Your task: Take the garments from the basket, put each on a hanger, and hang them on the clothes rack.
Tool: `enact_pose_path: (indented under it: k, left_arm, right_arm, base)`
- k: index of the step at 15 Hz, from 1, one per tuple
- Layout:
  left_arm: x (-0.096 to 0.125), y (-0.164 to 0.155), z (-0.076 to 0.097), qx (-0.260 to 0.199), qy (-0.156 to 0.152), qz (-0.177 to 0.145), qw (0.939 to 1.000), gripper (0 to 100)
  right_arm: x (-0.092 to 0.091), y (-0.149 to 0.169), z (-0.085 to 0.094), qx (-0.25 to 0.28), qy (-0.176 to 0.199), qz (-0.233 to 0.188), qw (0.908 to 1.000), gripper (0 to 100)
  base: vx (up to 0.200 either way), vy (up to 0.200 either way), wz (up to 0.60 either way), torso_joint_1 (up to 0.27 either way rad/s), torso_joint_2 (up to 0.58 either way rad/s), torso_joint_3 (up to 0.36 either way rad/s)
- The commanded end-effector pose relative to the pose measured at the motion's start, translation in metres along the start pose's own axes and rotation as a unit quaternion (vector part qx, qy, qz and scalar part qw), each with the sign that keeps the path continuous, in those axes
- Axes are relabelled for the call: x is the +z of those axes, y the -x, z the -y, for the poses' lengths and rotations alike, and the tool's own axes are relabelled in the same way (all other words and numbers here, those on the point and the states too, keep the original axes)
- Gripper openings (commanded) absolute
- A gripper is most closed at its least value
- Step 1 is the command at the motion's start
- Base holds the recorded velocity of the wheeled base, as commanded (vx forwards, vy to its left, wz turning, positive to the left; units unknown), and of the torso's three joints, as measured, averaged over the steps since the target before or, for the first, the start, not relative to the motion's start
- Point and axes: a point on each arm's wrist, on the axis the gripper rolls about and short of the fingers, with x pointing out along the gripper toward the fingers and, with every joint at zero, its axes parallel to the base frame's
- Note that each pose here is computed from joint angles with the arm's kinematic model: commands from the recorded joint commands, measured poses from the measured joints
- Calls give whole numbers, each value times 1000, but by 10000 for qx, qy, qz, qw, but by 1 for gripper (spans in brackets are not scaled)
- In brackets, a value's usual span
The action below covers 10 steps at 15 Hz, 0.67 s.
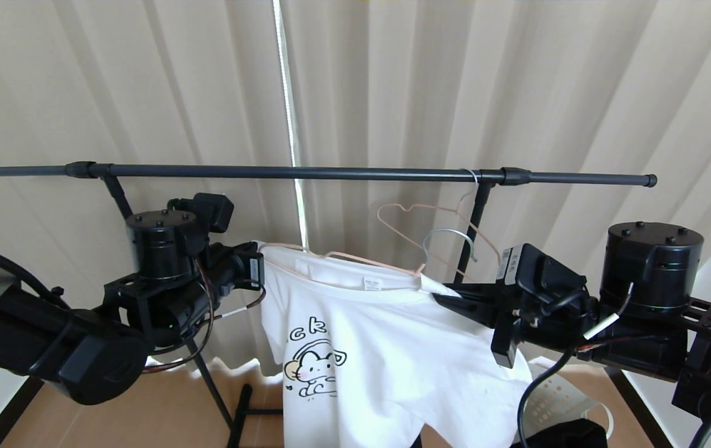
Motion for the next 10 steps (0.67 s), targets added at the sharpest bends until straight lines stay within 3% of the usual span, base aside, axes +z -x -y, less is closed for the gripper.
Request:
enact_pose_path:
  k: [1,4,10]
  left_arm:
    - [15,5,-5,52,48,207,9998,0]
    - [16,4,-10,77,-124,217,9997,0]
    - [21,-1,-17,49,-126,132,9998,0]
  right_arm:
    - [-5,-4,-1,51,-28,-77,10000,0]
    - [-13,-11,-3,127,-89,-204,9997,0]
    - [-13,-11,-3,122,-87,-225,9996,0]
  base:
    - [0,0,0,0,0,0]
    - [0,0,0,0,0,0]
    - [0,0,0,0,0,0]
